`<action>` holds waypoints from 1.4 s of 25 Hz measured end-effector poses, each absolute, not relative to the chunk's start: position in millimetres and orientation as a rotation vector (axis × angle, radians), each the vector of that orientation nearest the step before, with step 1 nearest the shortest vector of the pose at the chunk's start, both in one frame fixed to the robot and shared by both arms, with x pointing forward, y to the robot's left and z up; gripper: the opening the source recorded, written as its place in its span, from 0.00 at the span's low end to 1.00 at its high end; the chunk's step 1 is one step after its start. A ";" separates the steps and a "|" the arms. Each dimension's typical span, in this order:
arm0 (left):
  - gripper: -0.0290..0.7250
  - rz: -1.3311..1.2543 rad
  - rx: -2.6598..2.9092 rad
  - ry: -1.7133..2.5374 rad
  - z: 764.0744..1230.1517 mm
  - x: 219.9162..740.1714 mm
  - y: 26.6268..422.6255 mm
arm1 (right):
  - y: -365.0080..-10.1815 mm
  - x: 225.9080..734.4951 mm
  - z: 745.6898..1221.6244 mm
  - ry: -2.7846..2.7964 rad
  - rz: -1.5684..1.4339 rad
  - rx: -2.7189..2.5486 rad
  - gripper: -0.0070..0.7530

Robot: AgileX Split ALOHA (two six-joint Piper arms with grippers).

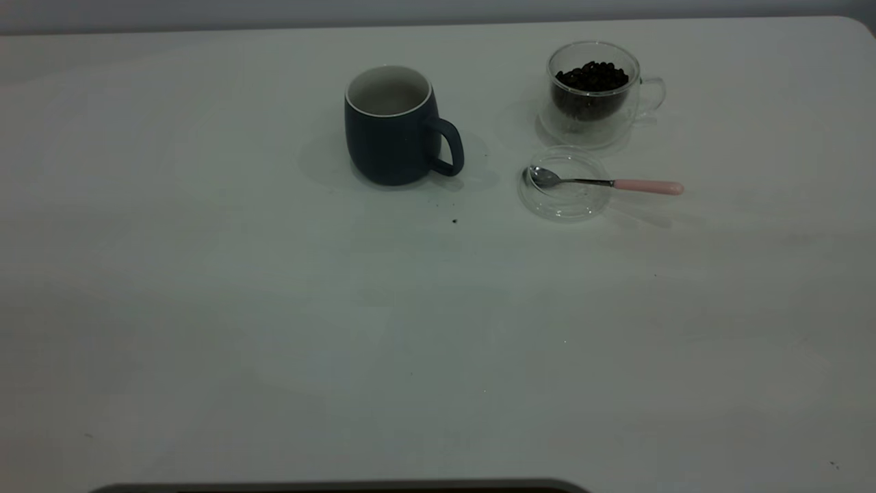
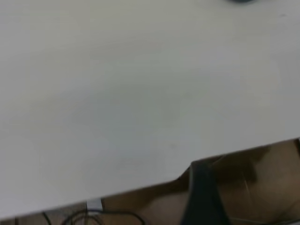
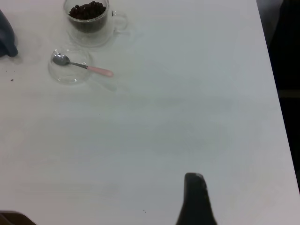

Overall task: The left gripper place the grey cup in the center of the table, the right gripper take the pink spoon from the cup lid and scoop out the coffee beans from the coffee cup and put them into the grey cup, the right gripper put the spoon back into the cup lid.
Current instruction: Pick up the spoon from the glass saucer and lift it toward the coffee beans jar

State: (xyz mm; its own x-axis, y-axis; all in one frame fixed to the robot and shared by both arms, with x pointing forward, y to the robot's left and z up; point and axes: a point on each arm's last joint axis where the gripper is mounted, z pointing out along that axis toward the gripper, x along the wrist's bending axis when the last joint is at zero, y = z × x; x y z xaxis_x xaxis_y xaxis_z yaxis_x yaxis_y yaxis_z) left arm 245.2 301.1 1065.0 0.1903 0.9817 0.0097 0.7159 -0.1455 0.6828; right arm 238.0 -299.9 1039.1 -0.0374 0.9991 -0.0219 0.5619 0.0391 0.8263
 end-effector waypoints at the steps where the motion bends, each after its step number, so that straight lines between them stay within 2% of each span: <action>1: 0.79 0.641 1.906 1.611 1060.0 243.5 301.1 | -299.9 238.0 1039.1 1.673 0.862 1.593 0.78; 12: 0.79 0.774 1.806 1.618 1032.5 225.8 302.5 | -299.9 238.0 1039.1 1.673 0.862 1.593 0.78; 35: 0.79 0.798 1.787 1.594 1032.0 222.1 302.6 | -299.9 238.0 1039.1 1.673 0.862 1.593 0.78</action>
State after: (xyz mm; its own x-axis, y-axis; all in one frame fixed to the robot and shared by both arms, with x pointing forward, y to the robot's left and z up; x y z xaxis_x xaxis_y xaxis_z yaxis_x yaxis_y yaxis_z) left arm 222.1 302.6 1032.0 0.0948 0.9947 0.0401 0.6284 -0.0910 0.7726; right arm 238.0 -299.9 1039.1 -0.0374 0.9991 -0.0219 0.5619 0.0391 0.8263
